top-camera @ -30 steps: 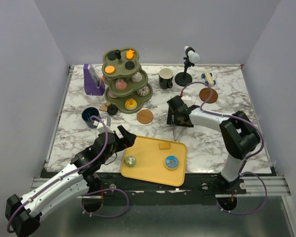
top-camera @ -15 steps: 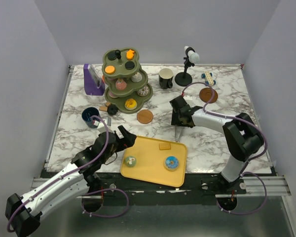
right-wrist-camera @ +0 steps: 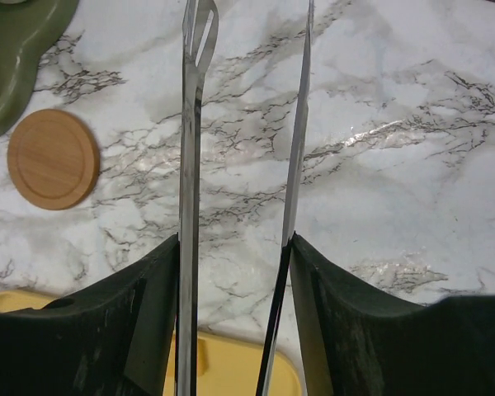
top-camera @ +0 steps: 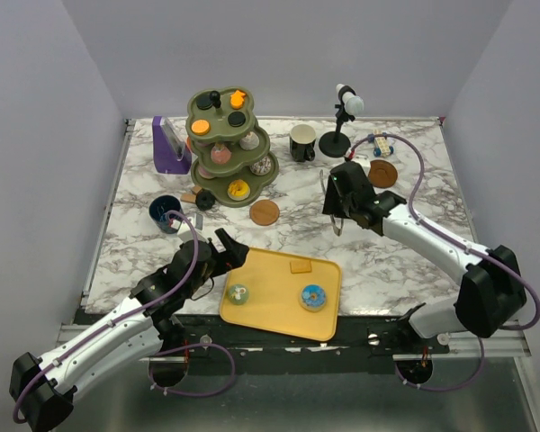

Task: Serve the afternoon tea
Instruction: Pick up the clamp from the center of the board, then pick up the desert from the tray.

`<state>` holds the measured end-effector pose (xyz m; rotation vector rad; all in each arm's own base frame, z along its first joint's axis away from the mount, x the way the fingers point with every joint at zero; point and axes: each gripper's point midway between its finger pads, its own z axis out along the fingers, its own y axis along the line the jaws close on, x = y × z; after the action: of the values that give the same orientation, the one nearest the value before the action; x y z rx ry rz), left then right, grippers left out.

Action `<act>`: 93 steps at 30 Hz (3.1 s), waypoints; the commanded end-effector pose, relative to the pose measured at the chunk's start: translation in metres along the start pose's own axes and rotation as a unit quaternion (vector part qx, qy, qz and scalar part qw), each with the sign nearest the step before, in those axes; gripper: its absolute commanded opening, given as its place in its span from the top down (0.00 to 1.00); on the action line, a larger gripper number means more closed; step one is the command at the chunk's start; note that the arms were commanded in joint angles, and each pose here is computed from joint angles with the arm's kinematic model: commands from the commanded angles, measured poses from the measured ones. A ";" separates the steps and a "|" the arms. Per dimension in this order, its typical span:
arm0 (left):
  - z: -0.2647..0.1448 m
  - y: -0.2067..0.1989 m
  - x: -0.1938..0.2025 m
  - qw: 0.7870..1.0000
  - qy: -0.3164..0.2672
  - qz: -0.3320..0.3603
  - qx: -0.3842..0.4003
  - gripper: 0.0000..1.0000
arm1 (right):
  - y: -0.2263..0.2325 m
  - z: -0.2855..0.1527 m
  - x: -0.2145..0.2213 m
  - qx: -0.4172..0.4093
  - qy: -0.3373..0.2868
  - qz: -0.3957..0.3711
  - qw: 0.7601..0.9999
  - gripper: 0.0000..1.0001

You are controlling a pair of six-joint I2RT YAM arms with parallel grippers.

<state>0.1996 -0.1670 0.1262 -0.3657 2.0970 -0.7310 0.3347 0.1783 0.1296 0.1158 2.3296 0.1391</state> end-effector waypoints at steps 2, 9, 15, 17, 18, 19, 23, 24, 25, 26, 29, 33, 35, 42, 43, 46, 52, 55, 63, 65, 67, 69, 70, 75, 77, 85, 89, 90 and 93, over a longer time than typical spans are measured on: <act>-0.002 -0.013 -0.008 1.000 -0.005 -0.010 0.019 0.02 | 0.001 -0.041 -0.012 -0.040 -0.002 0.000 0.999 0.40; -0.007 -0.011 -0.014 1.000 -0.017 -0.004 0.014 0.02 | 0.016 -0.116 -0.014 -0.132 0.017 -0.025 0.991 0.39; -0.013 -0.003 -0.023 0.999 -0.040 0.001 0.002 0.01 | 0.021 -0.166 0.023 -0.179 0.085 -0.068 0.978 0.39; -0.014 0.000 -0.025 0.999 -0.046 0.001 -0.002 0.01 | 0.021 -0.177 0.035 -0.193 0.108 -0.078 0.972 0.39; -0.014 0.002 -0.025 0.999 -0.047 0.002 -0.005 0.01 | 0.021 -0.182 0.043 -0.202 0.126 -0.085 0.968 0.40; -0.014 0.003 -0.025 0.999 -0.048 0.002 -0.006 0.01 | 0.019 -0.186 0.051 -0.202 0.143 -0.094 0.964 0.39; -0.011 0.005 -0.022 0.999 -0.043 0.001 -0.011 0.01 | 0.011 -0.200 0.076 -0.201 0.188 -0.127 0.953 0.39; -0.011 0.005 -0.021 0.999 -0.041 0.002 -0.013 0.02 | 0.011 -0.203 0.081 -0.203 0.199 -0.133 0.949 0.40; -0.011 0.006 -0.021 0.999 -0.040 0.003 -0.015 0.01 | 0.010 -0.206 0.086 -0.205 0.209 -0.139 0.946 0.40; -0.010 0.006 -0.020 0.999 -0.038 0.004 -0.016 0.01 | 0.009 -0.209 0.091 -0.205 0.220 -0.146 0.942 0.40; -0.011 0.009 -0.020 0.999 -0.036 0.006 -0.023 0.02 | 0.011 -0.217 0.102 -0.208 0.241 -0.165 0.933 0.40; -0.014 0.011 -0.022 0.999 -0.040 0.008 -0.027 0.01 | 0.014 -0.227 0.121 -0.203 0.270 -0.204 0.919 0.40; -0.017 0.013 -0.024 0.999 -0.044 0.008 -0.028 0.02 | 0.015 -0.231 0.131 -0.199 0.282 -0.224 0.911 0.39; -0.023 0.021 -0.025 0.998 -0.059 0.001 -0.025 0.02 | 0.017 -0.237 0.145 -0.177 0.297 -0.266 0.900 0.37; -0.023 0.021 -0.025 0.998 -0.060 0.000 -0.024 0.01 | 0.014 -0.234 0.142 -0.164 0.287 -0.270 0.904 0.36; -0.023 0.023 -0.023 0.998 -0.059 -0.003 -0.023 0.02 | 0.007 -0.233 0.140 -0.141 0.283 -0.275 0.908 0.36; -0.022 0.025 -0.019 0.998 -0.054 -0.002 -0.024 0.01 | 0.003 -0.235 0.146 -0.138 0.292 -0.277 0.905 0.33; -0.022 0.023 -0.019 0.998 -0.052 -0.003 -0.021 0.01 | 0.011 -0.238 0.153 -0.163 0.300 -0.272 0.900 0.32; -0.022 0.022 -0.018 0.999 -0.049 -0.004 -0.018 0.02 | 0.010 -0.233 0.169 -0.162 0.313 -0.279 0.893 0.31; -0.022 0.022 -0.017 0.999 -0.048 -0.004 -0.017 0.01 | 0.007 -0.230 0.174 -0.158 0.316 -0.279 0.893 0.31; -0.021 0.022 -0.017 0.999 -0.046 -0.003 -0.017 0.02 | 0.006 -0.228 0.176 -0.158 0.316 -0.278 0.893 0.31; -0.021 0.021 -0.016 0.999 -0.045 -0.003 -0.016 0.01 | 0.006 -0.226 0.178 -0.158 0.316 -0.277 0.894 0.31; -0.021 0.021 -0.016 0.999 -0.044 -0.004 -0.016 0.01 | 0.005 -0.225 0.180 -0.157 0.317 -0.277 0.893 0.31; -0.021 0.019 -0.016 0.999 -0.042 -0.003 -0.014 0.02 | 0.009 -0.224 0.189 -0.170 0.330 -0.272 0.888 0.31; -0.021 0.019 -0.016 0.999 -0.042 -0.003 -0.014 0.01 | 0.010 -0.223 0.191 -0.172 0.331 -0.272 0.887 0.31; -0.023 0.023 -0.016 0.999 -0.045 -0.007 -0.016 0.01 | 0.012 -0.221 0.188 -0.172 0.321 -0.269 0.892 0.35; -0.026 0.022 -0.018 0.999 -0.048 -0.009 -0.015 0.02 | 0.019 -0.219 0.172 -0.168 0.289 -0.263 0.905 0.44; -0.027 0.022 -0.020 0.999 -0.051 -0.010 -0.014 0.01 | 0.021 -0.218 0.168 -0.166 0.280 -0.262 0.908 0.45; -0.032 0.022 -0.027 0.998 -0.063 -0.008 -0.016 0.01 | 0.034 -0.215 0.149 -0.163 0.243 -0.256 0.921 0.49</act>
<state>0.1913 -0.1336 0.1407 -0.4219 2.0017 -0.6920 0.0539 0.1977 0.1513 -0.8466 2.8241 0.2940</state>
